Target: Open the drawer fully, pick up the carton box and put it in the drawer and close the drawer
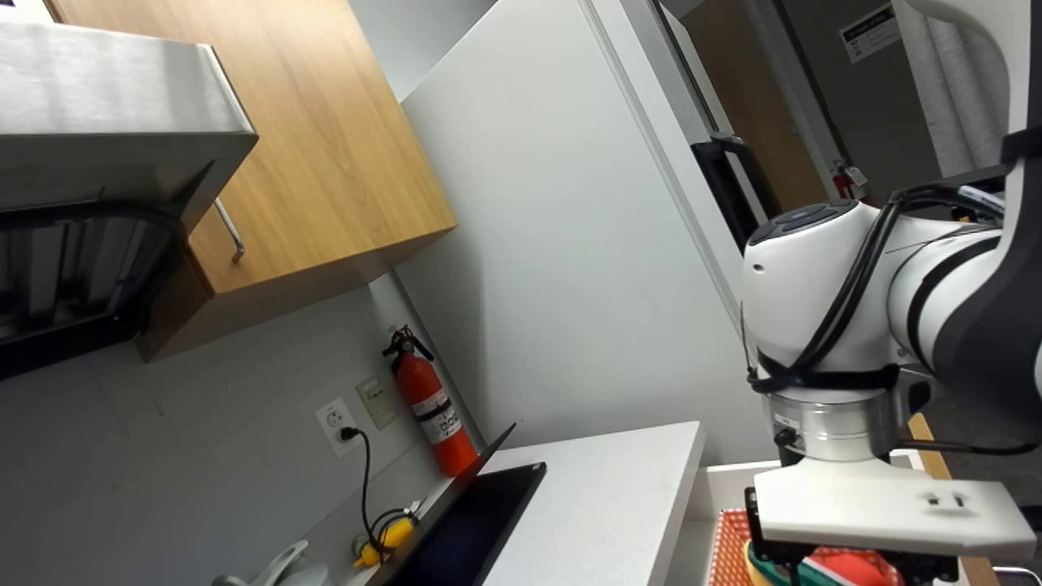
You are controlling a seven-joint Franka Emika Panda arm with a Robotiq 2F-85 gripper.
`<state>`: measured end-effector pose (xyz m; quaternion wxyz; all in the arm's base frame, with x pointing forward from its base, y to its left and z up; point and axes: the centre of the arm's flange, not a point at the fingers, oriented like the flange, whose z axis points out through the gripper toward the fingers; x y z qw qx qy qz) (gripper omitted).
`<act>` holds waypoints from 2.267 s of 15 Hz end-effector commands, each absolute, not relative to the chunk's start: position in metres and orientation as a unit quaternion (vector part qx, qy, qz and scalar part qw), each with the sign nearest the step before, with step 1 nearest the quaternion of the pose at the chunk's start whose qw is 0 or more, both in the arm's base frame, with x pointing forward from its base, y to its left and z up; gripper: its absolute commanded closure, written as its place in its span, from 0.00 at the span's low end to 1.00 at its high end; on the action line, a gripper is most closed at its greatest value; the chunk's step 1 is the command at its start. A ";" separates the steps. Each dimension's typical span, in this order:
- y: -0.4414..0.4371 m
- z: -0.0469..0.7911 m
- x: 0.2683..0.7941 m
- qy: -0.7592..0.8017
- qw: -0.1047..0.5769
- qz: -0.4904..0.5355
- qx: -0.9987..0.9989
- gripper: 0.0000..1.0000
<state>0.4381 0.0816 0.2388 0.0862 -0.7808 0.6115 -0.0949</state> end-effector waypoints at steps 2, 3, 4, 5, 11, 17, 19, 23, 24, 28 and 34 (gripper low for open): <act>0.086 0.249 0.436 0.613 0.096 -0.108 -0.777 0.00; 0.086 0.251 0.435 0.611 0.095 -0.111 -0.778 0.00; 0.087 0.255 0.435 0.607 0.091 -0.115 -0.781 0.00; 0.086 0.261 0.435 0.601 0.088 -0.122 -0.785 0.00; 0.078 0.297 0.426 0.546 0.076 -0.151 -0.821 0.00; 0.068 0.317 0.406 0.434 0.052 -0.159 -0.885 0.00; 0.065 0.323 0.398 0.383 0.040 -0.165 -0.908 0.00; 0.058 0.333 0.382 0.295 0.033 -0.163 -0.941 0.00; 0.069 0.337 0.371 0.276 0.030 -0.159 -0.947 0.00; 0.089 0.341 0.355 0.210 0.024 -0.136 -0.968 0.00; 0.121 0.343 0.325 0.169 -0.003 -0.099 -0.981 0.00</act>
